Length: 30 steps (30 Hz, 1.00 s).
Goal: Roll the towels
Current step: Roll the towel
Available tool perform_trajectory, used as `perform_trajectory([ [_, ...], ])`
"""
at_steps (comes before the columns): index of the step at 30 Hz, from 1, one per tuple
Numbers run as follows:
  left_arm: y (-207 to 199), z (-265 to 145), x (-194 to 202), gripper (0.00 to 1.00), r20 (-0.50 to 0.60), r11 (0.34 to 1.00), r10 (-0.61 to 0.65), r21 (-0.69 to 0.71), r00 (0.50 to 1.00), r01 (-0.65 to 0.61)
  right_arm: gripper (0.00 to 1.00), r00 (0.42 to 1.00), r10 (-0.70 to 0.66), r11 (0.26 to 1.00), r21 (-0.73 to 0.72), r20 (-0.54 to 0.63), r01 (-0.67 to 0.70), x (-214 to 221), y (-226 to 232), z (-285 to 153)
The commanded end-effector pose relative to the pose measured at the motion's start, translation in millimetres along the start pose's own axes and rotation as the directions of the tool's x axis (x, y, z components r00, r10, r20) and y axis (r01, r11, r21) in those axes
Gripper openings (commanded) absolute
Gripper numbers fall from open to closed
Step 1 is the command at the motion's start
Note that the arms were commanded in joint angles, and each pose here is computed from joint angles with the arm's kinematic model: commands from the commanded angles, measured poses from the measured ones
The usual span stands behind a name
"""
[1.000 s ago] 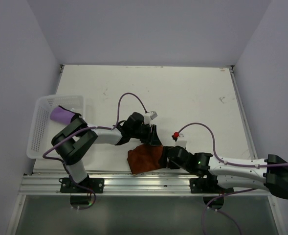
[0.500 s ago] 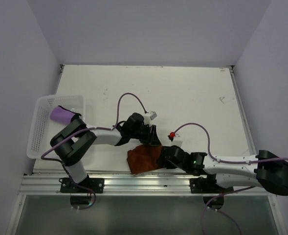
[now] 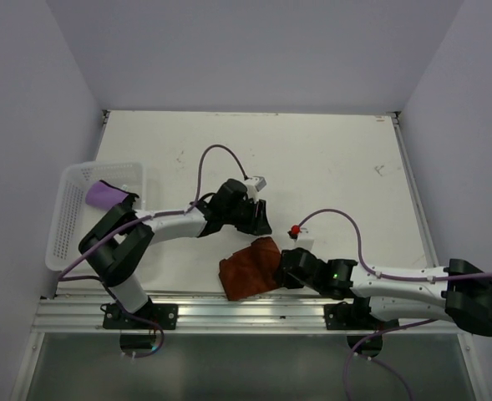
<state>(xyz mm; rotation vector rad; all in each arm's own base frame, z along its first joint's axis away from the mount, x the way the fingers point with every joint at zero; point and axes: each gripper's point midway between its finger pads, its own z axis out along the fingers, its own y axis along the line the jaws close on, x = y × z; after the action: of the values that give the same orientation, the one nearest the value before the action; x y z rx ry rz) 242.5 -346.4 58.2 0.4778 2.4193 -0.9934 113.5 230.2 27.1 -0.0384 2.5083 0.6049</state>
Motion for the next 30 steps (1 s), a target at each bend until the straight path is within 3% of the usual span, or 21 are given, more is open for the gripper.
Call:
perform_trajectory([
  [1,-5.0,-20.1,-57.4,0.5,0.118,0.998,0.055,-0.039,0.991,-0.051,0.0,0.999,-0.046,0.997,0.056,0.012,0.045,-6.0,-9.0,-5.5],
  [5,-11.5,-27.2,-92.1,0.5,0.175,0.996,0.079,-0.045,0.981,-0.073,0.0,0.998,-0.054,0.995,0.086,0.039,0.051,-12.4,-14.0,-8.1],
  [10,-7.5,-38.1,-99.9,0.5,0.172,0.994,0.082,-0.08,0.982,-0.069,0.0,0.992,-0.065,0.988,0.145,0.111,0.049,-26.9,-23.6,-9.0],
  [24,2.3,-47.9,-94.2,0.51,0.188,0.99,0.079,-0.128,0.979,-0.056,0.0,0.978,-0.024,0.948,0.315,0.205,-0.043,-52.4,-47.1,-0.9],
  [30,3.6,-59.8,-96.4,0.51,0.218,0.987,0.086,-0.154,0.972,-0.053,0.0,0.978,-0.123,0.93,0.364,0.169,0.054,-58.8,-48.0,-3.5],
])
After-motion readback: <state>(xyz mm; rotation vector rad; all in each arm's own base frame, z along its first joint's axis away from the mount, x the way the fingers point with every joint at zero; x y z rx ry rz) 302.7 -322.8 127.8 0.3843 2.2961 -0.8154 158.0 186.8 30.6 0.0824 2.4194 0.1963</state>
